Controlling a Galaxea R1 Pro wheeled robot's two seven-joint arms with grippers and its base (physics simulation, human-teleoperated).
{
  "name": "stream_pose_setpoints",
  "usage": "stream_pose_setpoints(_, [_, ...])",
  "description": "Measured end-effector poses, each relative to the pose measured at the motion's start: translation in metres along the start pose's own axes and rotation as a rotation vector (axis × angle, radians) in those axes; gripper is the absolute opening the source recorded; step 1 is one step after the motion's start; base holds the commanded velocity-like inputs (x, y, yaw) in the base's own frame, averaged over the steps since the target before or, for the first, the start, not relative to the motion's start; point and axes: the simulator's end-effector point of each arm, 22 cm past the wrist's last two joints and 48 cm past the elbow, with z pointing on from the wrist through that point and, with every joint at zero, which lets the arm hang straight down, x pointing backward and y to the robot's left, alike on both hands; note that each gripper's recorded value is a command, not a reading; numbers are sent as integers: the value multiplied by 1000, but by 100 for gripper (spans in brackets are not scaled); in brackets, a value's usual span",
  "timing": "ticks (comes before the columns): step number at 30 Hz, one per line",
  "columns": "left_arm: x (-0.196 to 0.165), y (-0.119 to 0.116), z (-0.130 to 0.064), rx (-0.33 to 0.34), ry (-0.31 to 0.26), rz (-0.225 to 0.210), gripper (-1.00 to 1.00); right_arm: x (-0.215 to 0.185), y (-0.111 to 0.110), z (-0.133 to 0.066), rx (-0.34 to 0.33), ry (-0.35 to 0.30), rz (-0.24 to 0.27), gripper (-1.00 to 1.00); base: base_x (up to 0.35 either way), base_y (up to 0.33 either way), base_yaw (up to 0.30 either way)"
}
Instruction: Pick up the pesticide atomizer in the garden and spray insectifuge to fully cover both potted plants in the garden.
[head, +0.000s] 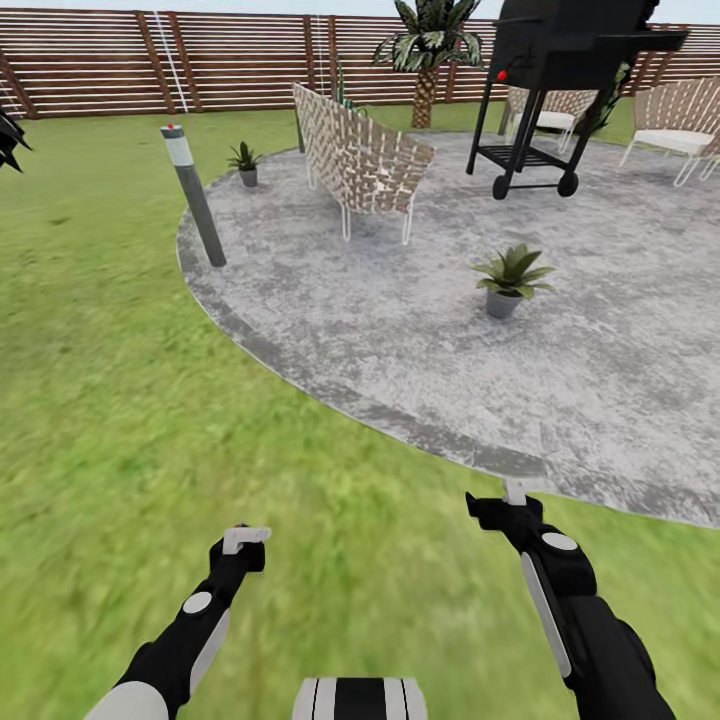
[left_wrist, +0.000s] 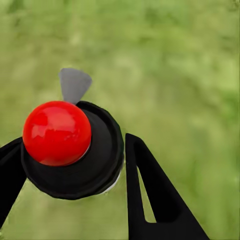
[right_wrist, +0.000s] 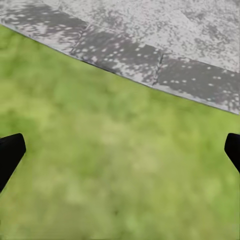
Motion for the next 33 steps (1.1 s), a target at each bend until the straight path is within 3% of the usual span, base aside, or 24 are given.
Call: stream_pose_setpoints(33, [1, 0, 0, 0, 1, 0, -100, 0, 0, 0, 0, 0, 0, 100, 346, 2, 0])
